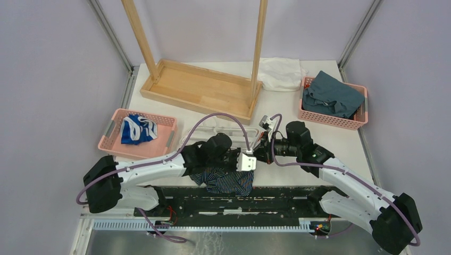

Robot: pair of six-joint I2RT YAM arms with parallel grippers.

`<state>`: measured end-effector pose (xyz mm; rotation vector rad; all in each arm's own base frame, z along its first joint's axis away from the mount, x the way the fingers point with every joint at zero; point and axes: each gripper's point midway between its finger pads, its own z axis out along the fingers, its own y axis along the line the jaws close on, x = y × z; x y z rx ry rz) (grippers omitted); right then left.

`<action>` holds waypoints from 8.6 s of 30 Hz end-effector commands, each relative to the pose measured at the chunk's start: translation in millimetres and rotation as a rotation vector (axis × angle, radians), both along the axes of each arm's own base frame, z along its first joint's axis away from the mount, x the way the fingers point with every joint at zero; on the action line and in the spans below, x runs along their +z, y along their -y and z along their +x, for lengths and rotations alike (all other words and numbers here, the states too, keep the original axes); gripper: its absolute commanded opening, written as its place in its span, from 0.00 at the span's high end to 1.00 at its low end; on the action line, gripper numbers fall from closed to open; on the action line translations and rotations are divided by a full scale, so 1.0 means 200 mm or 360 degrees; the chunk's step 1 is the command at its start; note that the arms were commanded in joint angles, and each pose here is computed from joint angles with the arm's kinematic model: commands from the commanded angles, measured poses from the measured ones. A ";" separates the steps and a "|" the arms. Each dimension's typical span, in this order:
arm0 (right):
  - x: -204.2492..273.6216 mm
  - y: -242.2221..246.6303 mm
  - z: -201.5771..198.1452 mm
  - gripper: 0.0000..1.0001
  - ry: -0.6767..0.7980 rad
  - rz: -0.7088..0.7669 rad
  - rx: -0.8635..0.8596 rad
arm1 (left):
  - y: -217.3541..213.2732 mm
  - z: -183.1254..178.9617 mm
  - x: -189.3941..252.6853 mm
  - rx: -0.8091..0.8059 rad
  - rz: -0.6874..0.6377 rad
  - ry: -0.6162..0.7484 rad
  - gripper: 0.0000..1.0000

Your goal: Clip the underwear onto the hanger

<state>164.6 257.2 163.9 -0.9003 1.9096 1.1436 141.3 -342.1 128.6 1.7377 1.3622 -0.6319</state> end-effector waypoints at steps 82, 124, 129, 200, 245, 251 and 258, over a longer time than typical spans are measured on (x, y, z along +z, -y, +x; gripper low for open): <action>0.11 0.05 0.12 0.99 0.0364 -0.0047 -0.0092 | 0.18 -0.01 0.28 0.0395 -0.0274 -0.0674 0.97; 0.23 -0.02 -0.05 0.99 0.0367 0.0101 0.0235 | 0.15 0.03 0.27 0.0342 -0.0208 -0.0620 0.97; 0.24 -0.02 -0.07 0.99 0.0370 0.0107 0.0258 | 0.14 0.04 0.27 0.0355 -0.0204 -0.0598 0.97; 0.16 0.25 0.18 0.24 0.0296 -0.0193 -0.0569 | 0.01 0.20 0.21 0.0674 -0.0264 -0.0406 0.44; 0.05 0.29 0.16 0.24 -0.0022 -0.0452 -0.0612 | -0.49 0.85 0.51 0.1470 -0.0817 -0.0424 0.32; 0.04 0.28 0.13 0.24 -0.0043 -0.0452 -0.0572 | -0.43 0.90 0.39 0.1358 -0.0663 -0.0441 0.39; 0.02 0.25 0.10 0.25 -0.0083 -0.0444 -0.0499 | -0.44 0.97 0.29 0.1386 -0.0537 -0.0378 0.63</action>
